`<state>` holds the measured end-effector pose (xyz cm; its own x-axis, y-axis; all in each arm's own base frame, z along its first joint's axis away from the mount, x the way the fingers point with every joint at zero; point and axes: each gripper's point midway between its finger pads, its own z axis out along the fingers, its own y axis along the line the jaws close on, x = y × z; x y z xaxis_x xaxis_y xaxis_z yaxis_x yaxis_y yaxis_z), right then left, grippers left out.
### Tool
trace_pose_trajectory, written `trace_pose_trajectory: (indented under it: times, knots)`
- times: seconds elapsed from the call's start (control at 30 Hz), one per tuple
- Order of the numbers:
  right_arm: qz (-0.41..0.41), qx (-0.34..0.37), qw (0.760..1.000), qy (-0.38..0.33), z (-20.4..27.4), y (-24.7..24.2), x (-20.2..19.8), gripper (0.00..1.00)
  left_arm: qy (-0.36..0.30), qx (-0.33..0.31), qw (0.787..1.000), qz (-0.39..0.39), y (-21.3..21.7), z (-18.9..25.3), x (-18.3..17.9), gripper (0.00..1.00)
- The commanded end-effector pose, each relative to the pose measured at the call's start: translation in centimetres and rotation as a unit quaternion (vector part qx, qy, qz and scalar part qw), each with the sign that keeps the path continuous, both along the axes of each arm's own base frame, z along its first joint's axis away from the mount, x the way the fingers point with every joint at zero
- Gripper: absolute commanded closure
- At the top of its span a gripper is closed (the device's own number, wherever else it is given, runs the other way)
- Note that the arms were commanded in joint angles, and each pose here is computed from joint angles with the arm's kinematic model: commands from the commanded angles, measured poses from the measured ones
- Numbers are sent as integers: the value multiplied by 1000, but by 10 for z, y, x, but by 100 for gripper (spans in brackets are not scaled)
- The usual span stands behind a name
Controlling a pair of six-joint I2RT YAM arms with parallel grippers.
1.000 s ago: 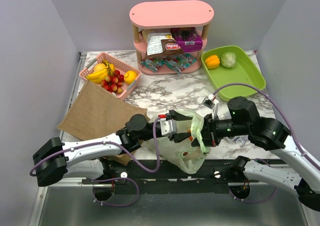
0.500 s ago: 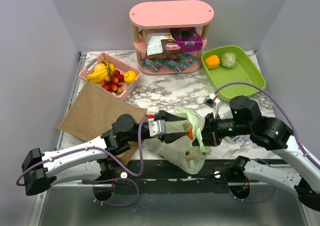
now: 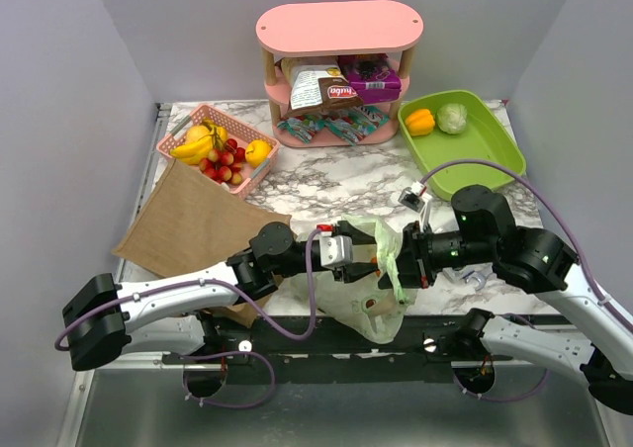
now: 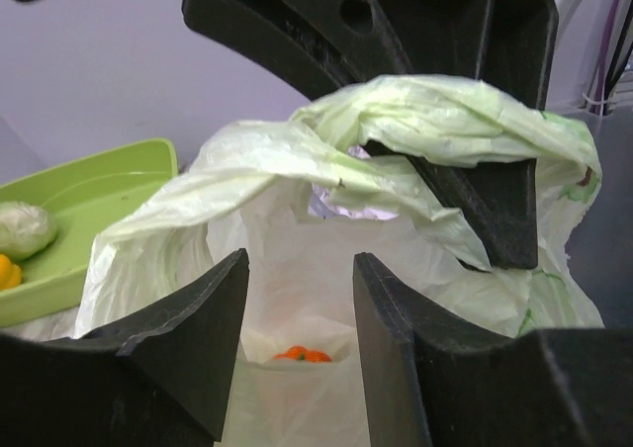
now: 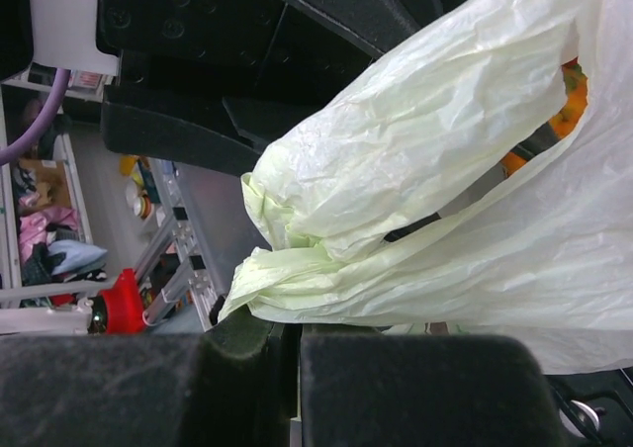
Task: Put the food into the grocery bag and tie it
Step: Tie the grocery bag at the center of the board.
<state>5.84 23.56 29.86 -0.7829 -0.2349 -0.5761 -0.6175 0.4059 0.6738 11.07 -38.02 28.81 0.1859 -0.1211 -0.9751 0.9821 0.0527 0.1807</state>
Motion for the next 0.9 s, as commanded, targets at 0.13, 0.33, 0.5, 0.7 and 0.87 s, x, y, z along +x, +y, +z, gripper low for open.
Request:
trace_pose_trajectory:
  times: [0.13, 0.33, 0.5, 0.7, 0.87]
  knots:
    - [26, 16, 999, 10, 11, 0, -11, 99, -44, -67, 997, -21, -4, 43, -3, 44]
    - [30, 19, 999, 14, 11, 2, -13, 99, -42, -89, 995, -36, -3, 50, -8, 44]
    - [36, 20, 999, 19, 9, 5, -12, 99, -32, -95, 994, -53, -8, 51, -11, 43]
    - [40, 27, 999, 19, 13, 7, -12, 99, -23, -98, 992, -70, -14, 50, -14, 42]
    - [41, 27, 999, 22, 12, 7, -13, 99, -21, -113, 990, -78, -16, 57, -16, 43]
